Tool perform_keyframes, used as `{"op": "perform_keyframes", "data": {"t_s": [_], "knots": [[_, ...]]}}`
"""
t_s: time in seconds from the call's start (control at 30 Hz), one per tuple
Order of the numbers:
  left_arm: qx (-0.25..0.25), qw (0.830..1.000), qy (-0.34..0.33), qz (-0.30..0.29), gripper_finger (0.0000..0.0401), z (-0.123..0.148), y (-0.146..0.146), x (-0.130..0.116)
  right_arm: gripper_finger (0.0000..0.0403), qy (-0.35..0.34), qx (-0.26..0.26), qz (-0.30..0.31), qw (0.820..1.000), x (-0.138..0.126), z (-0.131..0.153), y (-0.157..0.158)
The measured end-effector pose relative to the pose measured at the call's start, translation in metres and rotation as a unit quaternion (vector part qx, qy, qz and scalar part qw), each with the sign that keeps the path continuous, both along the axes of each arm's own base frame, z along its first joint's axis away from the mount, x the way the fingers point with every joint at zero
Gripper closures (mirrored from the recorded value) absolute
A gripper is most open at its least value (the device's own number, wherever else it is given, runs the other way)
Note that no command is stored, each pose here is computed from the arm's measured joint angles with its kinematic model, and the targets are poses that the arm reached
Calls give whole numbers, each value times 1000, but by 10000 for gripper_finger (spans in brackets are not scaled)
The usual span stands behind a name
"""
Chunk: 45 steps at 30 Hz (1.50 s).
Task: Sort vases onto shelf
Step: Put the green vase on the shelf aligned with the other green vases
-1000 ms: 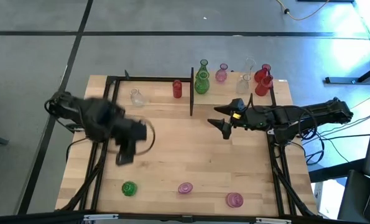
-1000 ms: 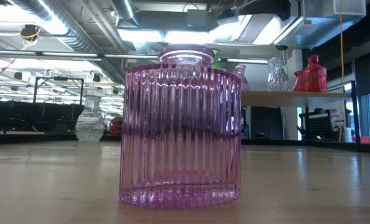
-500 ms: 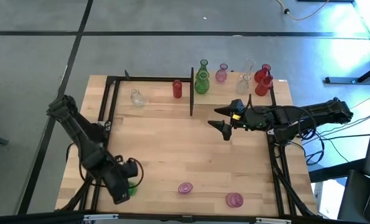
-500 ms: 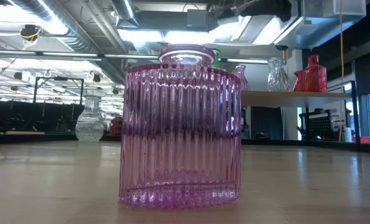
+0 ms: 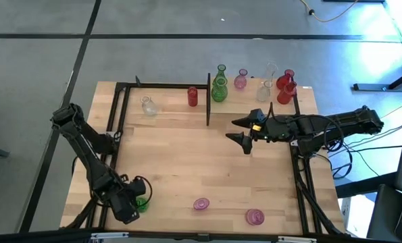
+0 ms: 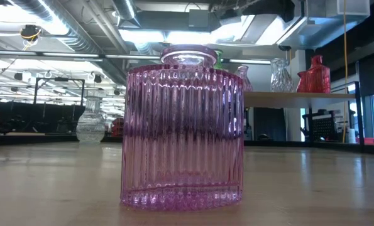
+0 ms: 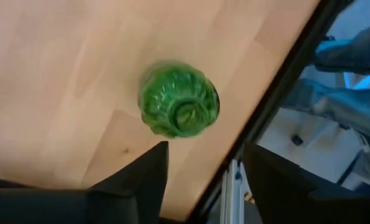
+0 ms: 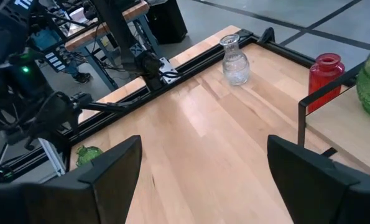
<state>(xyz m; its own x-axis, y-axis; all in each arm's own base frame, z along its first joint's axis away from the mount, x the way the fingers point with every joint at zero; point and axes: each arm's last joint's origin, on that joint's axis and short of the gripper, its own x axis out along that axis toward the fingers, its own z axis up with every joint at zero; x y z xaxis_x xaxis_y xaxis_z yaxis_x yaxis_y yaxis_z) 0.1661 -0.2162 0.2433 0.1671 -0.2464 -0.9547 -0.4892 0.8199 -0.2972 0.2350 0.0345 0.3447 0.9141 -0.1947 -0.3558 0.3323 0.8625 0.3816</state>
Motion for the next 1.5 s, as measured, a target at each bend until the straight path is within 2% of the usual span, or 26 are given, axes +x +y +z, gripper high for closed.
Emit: {"op": "perform_keyframes", "data": {"t_s": [0.2, 0.37, 0.83, 1.1, 1.4, 1.5], "knots": [[45, 999, -4, -15, 181, -12, -2, 4, 79, -1, 3, -1, 1000, 0, 0, 0], [54, 998, 29, -24, 178, -28, -9, 7, 79, -3, 14, -5, 1000, 0, 0, 0], [66, 997, 25, -14, 179, -30, -5, 11, 79, -6, 28, -7, 1000, 0, 0, 0], [45, 998, 42, -20, 217, -44, -4, 8, 79, -11, 33, -8, 999, 0, 1, 0], [39, 998, 35, -24, 296, -40, 4, 15, 79, -11, 44, -3, 999, 0, 1, 1], [37, 999, 28, -25, 298, -37, 10, 19, 79, -11, 44, -3, 999, 0, 1, 1]]}}
